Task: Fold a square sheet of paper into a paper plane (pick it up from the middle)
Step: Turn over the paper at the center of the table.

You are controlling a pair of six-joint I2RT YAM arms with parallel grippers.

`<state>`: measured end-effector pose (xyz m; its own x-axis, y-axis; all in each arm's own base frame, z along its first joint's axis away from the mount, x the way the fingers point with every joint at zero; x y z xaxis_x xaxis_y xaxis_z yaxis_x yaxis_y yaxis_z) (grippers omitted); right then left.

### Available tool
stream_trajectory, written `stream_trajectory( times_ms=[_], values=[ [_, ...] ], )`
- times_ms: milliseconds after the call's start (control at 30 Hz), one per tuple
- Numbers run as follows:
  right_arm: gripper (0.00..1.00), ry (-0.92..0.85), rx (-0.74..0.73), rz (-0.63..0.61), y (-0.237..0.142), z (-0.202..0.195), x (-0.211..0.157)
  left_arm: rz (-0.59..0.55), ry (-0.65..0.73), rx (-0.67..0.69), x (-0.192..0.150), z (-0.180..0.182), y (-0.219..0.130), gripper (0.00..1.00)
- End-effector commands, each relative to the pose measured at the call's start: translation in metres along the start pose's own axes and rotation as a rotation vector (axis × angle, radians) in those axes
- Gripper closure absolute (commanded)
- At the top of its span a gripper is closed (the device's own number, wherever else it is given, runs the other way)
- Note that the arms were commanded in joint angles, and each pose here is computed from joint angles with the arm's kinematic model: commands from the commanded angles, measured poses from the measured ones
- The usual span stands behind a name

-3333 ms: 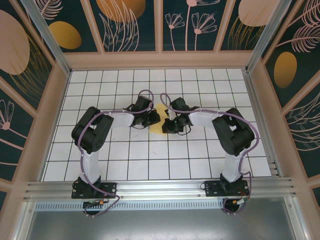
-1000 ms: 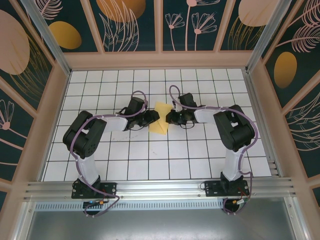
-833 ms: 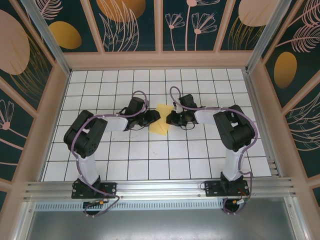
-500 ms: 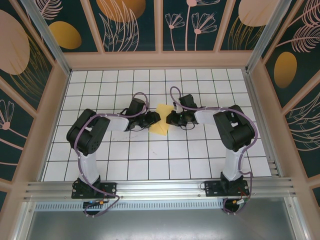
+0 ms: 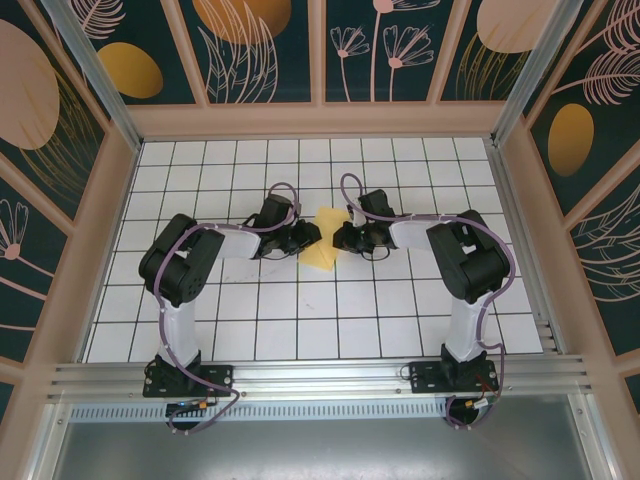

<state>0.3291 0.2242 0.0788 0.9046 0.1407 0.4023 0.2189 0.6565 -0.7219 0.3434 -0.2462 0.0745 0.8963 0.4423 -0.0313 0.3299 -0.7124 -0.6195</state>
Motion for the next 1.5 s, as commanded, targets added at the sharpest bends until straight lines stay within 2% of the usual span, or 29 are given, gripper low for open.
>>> stream_trajectory(
  times_ms=[0, 133, 267, 467, 600, 700, 900, 1033, 1133, 1300, 1467],
  values=[
    [0.87, -0.003, 0.005, -0.035, -0.008, 0.002, 0.005, 0.006, 0.029, -0.027, 0.004, -0.007, 0.003, 0.8],
    [0.85, -0.006, 0.008, -0.057, -0.016, 0.005, 0.009, -0.006, 0.043, -0.018, 0.005, -0.008, 0.001, 0.86],
    [0.76, -0.008, -0.01, -0.14, -0.041, 0.011, 0.021, -0.041, 0.086, -0.004, 0.006, -0.014, -0.007, 0.92],
    [0.5, 0.002, -0.161, -0.316, -0.091, 0.007, 0.032, -0.155, 0.221, 0.067, 0.014, -0.036, -0.033, 0.95],
    [0.35, 0.033, -0.26, -0.429, -0.119, -0.002, 0.029, -0.28, 0.348, 0.189, 0.024, -0.049, -0.058, 0.95],
    [0.28, 0.065, -0.327, -0.495, -0.135, -0.01, 0.025, -0.385, 0.439, 0.302, 0.032, -0.06, -0.08, 0.96],
    [0.23, 0.141, -0.404, -0.577, -0.157, -0.025, 0.016, -0.63, 0.6, 0.59, 0.05, -0.08, -0.118, 0.96],
    [0.23, 0.177, -0.426, -0.595, -0.164, -0.032, 0.012, -0.739, 0.665, 0.719, 0.058, -0.094, -0.128, 0.95],
    [0.23, 0.197, -0.437, -0.6, -0.166, -0.035, 0.009, -0.775, 0.71, 0.797, 0.062, -0.097, -0.12, 0.95],
    [0.23, 0.228, -0.445, -0.612, -0.171, -0.039, 0.004, -0.783, 0.778, 0.938, 0.06, -0.086, -0.089, 0.95],
    [0.23, 0.264, -0.472, -0.633, -0.179, -0.047, 0.0, -0.738, 0.822, 0.971, 0.05, -0.075, -0.051, 0.95]
  ],
)
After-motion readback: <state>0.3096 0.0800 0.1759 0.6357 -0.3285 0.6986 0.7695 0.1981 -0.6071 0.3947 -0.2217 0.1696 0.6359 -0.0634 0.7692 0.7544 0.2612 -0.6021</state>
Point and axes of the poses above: each hand's point on the last joint's axis, 136 mm out from that joint toward the fingers, its own y axis out along the fingers, its own z axis along the line the jaws close on, x = y × z, the point moved 8 cm from there along -y, back along the fingers, and after that the axes turned 14 degrees about -y, right-handed, at the moved point
